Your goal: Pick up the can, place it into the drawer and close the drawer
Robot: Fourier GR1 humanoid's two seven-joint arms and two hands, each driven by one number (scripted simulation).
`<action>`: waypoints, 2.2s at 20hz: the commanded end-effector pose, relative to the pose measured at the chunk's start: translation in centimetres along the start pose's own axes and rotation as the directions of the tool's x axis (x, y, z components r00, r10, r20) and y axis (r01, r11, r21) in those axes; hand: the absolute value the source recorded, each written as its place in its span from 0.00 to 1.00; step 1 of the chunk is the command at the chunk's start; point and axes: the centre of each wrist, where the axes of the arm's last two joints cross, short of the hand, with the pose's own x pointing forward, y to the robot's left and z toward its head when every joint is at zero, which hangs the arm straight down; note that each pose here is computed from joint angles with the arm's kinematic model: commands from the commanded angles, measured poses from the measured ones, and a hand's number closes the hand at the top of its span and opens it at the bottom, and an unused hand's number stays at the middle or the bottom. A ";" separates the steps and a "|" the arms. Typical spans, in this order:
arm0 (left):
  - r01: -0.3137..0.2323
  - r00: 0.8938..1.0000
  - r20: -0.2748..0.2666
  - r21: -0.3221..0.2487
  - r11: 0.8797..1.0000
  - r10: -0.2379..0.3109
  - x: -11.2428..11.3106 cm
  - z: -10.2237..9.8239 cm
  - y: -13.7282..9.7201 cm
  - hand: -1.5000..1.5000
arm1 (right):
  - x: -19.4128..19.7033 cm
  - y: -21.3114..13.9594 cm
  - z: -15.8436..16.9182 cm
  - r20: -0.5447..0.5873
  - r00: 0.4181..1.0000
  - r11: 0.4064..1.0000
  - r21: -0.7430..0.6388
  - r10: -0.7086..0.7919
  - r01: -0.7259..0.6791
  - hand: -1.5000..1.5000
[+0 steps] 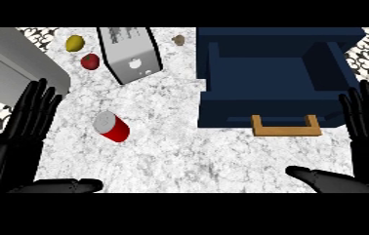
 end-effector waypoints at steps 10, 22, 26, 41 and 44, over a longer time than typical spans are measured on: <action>0.007 0.996 -0.087 0.013 1.000 -0.006 4.8 4.4 1.2 0.00 | 0.4 -5.0 4.6 -0.066 0.998 0.999 -0.039 0.004 -0.006 0.00; -0.220 0.965 -0.126 0.090 0.971 0.230 3.7 2.5 3.7 0.00 | 0.0 -9.0 6.4 -0.052 0.999 1.000 -0.019 -0.004 0.003 0.00; -0.269 0.947 -0.154 0.094 0.959 0.280 1.7 1.6 2.0 0.00 | -1.1 -9.3 7.3 -0.058 0.998 1.000 -0.023 -0.010 0.009 0.00; -0.262 0.936 -0.210 0.122 0.957 0.283 -5.9 -3.9 0.4 0.00 | 0.9 -11.2 8.2 -0.033 0.999 1.000 -0.025 -0.016 0.015 0.00; -0.262 0.929 -0.236 0.118 0.958 0.284 -4.2 -3.1 -1.0 0.00 | -0.7 -12.1 8.8 -0.053 0.999 1.000 -0.011 0.004 -0.004 0.00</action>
